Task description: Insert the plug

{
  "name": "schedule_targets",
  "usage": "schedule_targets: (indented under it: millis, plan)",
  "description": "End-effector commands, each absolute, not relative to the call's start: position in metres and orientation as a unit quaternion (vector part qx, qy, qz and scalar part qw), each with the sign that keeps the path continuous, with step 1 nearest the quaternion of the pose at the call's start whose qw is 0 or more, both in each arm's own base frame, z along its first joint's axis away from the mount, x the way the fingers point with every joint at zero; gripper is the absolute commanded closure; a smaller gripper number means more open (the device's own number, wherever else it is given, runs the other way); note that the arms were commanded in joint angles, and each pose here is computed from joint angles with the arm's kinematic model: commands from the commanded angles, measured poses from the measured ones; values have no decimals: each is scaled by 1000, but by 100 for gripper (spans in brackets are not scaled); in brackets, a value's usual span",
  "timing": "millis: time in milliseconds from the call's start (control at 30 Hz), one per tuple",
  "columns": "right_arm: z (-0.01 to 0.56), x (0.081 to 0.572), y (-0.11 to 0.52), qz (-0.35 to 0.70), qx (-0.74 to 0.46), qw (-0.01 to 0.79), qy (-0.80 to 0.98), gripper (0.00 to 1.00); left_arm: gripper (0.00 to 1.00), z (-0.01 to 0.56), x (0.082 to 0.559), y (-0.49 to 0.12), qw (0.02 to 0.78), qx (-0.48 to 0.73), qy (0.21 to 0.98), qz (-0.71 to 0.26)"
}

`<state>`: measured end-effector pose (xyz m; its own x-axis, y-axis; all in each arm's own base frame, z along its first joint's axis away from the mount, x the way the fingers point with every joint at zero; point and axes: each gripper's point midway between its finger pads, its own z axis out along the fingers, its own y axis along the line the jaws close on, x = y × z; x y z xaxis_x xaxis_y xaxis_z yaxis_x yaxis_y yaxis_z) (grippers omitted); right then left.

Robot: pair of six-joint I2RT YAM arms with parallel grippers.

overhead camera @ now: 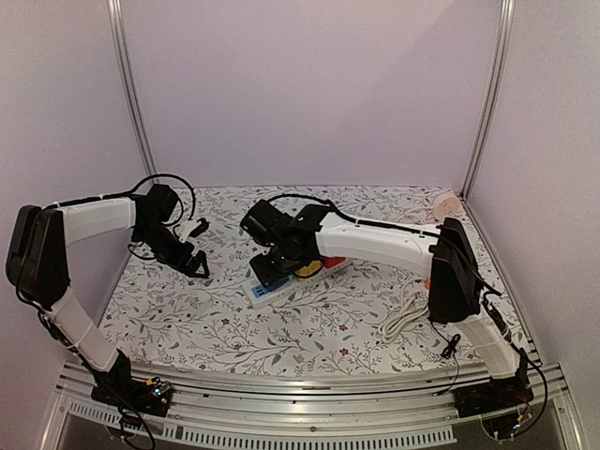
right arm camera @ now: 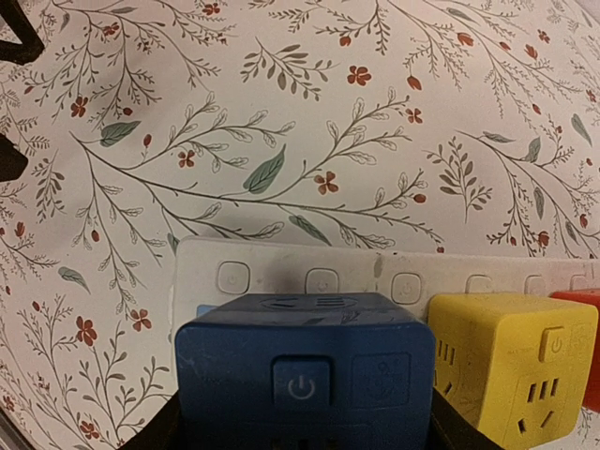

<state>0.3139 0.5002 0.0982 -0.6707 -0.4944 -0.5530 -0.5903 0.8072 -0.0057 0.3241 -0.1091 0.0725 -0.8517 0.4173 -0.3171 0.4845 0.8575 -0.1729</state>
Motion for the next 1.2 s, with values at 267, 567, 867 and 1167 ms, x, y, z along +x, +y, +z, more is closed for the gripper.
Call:
schedule_targets:
  millis: [267, 567, 867, 1167]
  plan:
    - [117, 318, 497, 110, -278, 289, 910, 100, 3, 69, 321, -111, 133, 247, 952, -121]
    - [83, 317, 494, 105, -275, 257, 920, 100, 3, 70, 321, -109, 135, 248, 952, -116]
    - [54, 313, 485, 94, -275, 230, 929, 100, 3, 72, 323, -108, 140, 248, 952, -110]
    - [57, 301, 503, 98, -322, 241, 911, 100, 3, 68, 324, -107, 137, 248, 953, -107]
